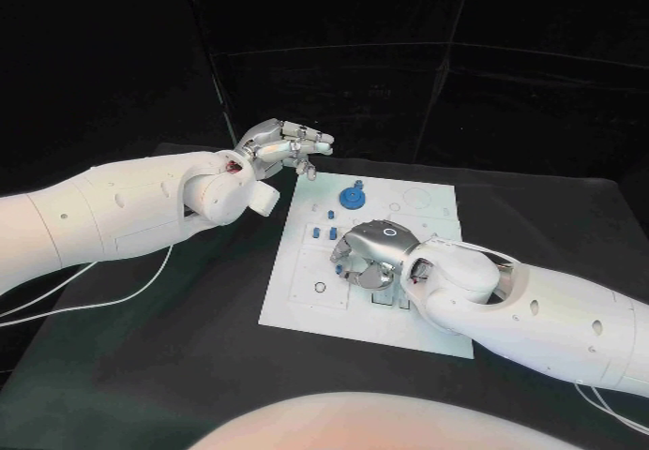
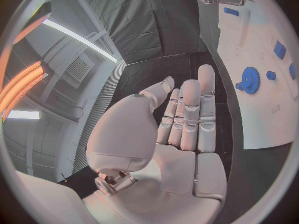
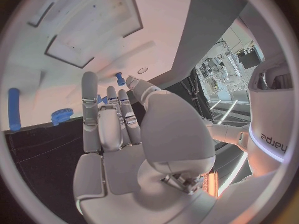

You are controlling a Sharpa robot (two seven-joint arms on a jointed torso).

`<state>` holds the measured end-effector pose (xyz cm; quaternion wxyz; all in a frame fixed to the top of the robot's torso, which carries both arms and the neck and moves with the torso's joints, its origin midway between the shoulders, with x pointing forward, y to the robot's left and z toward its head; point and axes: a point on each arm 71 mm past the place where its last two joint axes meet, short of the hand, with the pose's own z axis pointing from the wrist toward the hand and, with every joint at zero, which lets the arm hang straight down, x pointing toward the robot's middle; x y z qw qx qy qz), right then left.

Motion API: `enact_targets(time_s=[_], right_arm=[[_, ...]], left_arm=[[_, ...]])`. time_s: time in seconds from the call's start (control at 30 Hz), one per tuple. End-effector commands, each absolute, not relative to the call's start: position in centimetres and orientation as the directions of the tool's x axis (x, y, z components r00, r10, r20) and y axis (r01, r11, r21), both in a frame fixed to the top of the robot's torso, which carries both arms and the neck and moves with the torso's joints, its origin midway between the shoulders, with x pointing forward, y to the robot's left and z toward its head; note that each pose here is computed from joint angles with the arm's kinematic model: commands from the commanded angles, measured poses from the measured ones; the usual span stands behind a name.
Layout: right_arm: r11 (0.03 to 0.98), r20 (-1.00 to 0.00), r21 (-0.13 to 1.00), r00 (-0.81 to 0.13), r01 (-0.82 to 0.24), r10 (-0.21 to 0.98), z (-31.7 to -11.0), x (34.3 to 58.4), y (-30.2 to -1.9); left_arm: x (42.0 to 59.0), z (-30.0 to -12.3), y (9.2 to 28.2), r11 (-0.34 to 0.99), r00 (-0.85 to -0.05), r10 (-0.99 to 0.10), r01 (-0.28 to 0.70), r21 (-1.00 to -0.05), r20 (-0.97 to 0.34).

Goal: Assemble the parts on the task board

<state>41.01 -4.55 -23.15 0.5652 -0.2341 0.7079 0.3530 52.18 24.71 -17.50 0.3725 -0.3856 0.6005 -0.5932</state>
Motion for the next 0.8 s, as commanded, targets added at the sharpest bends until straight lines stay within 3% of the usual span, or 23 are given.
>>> enact_targets(time_s=[0.03,0.33,0.6,0.8], right_arm=[[0.626,-0.962,0.273,-0.212,-0.731,0.172,-22.1,40.7,-5.4],[0.696,-0.934,0.357,-0.239,-0.623,0.266,-20.2,41.7,-9.6],[0.769,-0.944,0.321,-0.257,-0.553,0.208,-18.9,43.9,-13.6],[0.8,-0.961,0.253,-0.236,-0.544,0.144,-18.9,44.6,-14.8]], left_arm=[[52.1,-17.4,24.7,-0.004,-0.436,-0.9,-0.018,-1.0,0.012],[52.1,-17.4,24.9,-0.004,-0.435,-0.9,-0.019,-1.0,0.011],[52.0,-17.4,25.0,-0.003,-0.435,-0.9,-0.019,-1.0,0.011],[52.0,-17.4,25.0,-0.003,-0.436,-0.9,-0.019,-1.0,0.011]])
